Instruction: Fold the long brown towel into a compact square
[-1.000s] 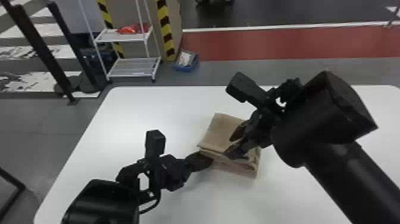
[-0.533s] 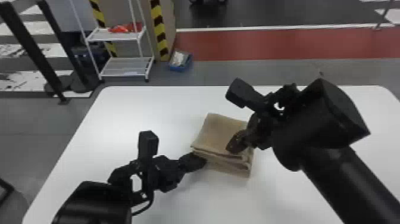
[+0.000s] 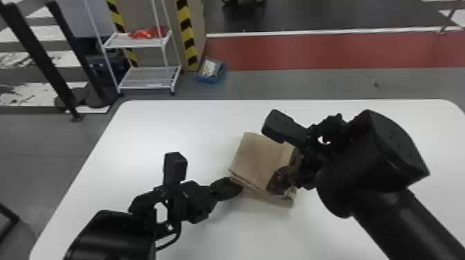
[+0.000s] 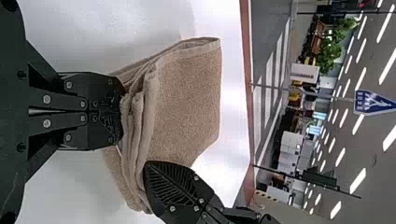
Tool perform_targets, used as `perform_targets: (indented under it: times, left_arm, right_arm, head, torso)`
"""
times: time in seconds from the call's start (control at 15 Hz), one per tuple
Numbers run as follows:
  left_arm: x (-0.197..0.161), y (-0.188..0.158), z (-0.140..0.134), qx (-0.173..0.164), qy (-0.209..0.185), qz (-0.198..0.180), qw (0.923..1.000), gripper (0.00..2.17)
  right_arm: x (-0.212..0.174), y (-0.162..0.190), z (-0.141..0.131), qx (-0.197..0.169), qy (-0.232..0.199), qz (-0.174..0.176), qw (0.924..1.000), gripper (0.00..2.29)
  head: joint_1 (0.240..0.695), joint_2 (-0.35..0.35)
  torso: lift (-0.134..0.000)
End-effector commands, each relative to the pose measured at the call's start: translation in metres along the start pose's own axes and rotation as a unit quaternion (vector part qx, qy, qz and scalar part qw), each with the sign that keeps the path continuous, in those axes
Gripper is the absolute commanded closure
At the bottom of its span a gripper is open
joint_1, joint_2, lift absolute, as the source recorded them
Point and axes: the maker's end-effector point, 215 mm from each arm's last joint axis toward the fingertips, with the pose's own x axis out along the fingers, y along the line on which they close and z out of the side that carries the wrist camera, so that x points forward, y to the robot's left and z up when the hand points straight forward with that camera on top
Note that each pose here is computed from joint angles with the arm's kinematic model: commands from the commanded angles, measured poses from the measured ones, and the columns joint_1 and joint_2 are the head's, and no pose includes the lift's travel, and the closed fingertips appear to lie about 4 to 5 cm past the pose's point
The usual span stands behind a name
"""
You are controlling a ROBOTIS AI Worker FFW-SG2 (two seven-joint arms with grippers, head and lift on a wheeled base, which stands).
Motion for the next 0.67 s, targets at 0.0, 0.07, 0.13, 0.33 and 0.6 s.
perform_targets:
  times: [0.0,0.07,0.13,0.33,0.6]
  left_arm:
    - [0.0,0.0,-0.003,-0.003,0.004,0.0,1.0,2.15]
    - [-0.001,-0.001,-0.005,-0.005,0.005,0.0,1.0,2.15]
    - [-0.002,-0.001,-0.005,-0.005,0.005,0.0,1.0,2.15]
    - [-0.007,-0.001,-0.009,-0.011,0.01,0.003,0.9999,2.15]
    - [-0.019,0.002,-0.01,-0.023,0.017,0.017,0.9994,0.91]
  right_arm:
    - [0.0,-0.002,-0.011,0.0,0.01,-0.002,0.9999,2.15]
    - [0.0,-0.002,-0.015,0.0,0.014,-0.003,0.9999,2.15]
    - [-0.001,-0.003,-0.017,-0.001,0.016,-0.006,0.9999,2.14]
    - [-0.009,-0.012,-0.028,-0.01,0.024,-0.016,0.9995,2.15]
    - [-0.004,-0.007,-0.038,-0.013,0.032,-0.012,0.9993,2.15]
  head:
    - [0.695,0.092]
    - [0.695,0.087]
    - [0.695,0.084]
    - [0.695,0.072]
    - [0.695,0.062]
  torso:
    - [-0.12]
    - [-0.12]
    - [-0.12]
    - [-0.12]
    - [-0.12]
